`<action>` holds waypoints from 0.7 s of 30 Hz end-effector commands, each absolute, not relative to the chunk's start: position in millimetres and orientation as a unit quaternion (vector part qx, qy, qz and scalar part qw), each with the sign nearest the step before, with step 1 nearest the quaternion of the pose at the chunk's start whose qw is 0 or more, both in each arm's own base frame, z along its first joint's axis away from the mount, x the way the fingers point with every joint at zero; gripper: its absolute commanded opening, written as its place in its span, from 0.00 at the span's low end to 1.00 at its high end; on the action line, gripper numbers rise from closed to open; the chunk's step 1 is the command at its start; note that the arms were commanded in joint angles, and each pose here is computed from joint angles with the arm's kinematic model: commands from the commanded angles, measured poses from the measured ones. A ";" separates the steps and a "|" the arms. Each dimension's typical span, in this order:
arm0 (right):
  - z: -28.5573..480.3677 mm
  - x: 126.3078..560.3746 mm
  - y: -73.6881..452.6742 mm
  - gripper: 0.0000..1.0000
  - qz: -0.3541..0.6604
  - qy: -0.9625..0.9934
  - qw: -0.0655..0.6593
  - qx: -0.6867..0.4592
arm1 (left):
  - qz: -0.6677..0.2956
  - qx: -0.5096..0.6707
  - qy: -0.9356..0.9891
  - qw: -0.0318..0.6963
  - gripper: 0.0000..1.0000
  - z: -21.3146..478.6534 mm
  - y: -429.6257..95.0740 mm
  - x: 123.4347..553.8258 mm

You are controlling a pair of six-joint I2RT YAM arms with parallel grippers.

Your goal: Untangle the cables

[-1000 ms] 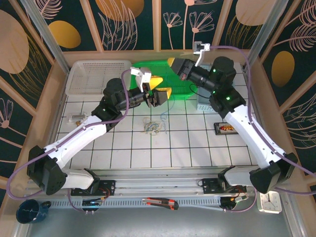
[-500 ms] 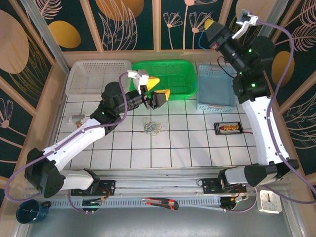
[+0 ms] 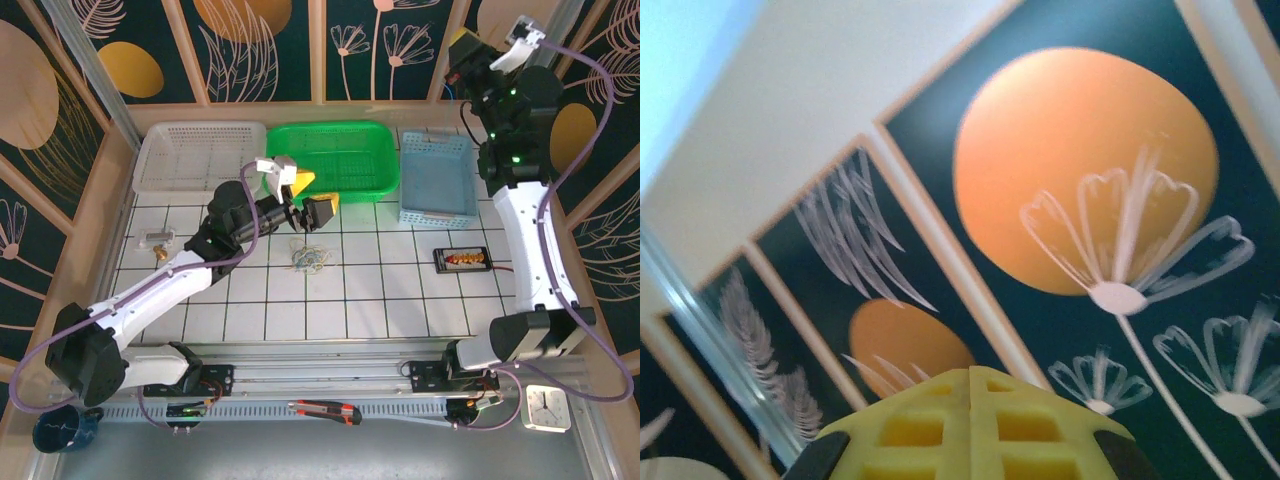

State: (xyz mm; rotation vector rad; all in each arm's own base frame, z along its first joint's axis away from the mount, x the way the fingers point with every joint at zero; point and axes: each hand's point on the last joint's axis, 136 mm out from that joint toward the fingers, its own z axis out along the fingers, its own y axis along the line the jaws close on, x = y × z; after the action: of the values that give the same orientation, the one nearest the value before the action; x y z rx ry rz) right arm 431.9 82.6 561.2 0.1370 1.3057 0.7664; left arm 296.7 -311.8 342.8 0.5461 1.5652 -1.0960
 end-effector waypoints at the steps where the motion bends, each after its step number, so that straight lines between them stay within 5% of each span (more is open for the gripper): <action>1: 534.6 444.9 61.1 0.00 0.293 0.594 0.744 0.088 | -0.474 0.213 0.640 0.566 0.94 357.4 -304.0 291.5; 6: 522.7 455.3 43.1 0.00 0.280 0.599 0.743 0.104 | -0.468 0.205 0.646 0.567 0.95 351.3 -299.1 290.5; 21: 621.7 450.8 15.5 0.00 0.266 0.531 0.799 0.090 | -0.466 0.195 0.657 0.559 0.95 337.8 -299.6 294.9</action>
State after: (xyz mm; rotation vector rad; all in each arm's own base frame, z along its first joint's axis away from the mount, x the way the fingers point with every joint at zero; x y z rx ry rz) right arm 449.4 23.8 608.2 0.2010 1.1714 0.6093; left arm 293.9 -300.0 329.5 0.4778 1.5872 -1.0895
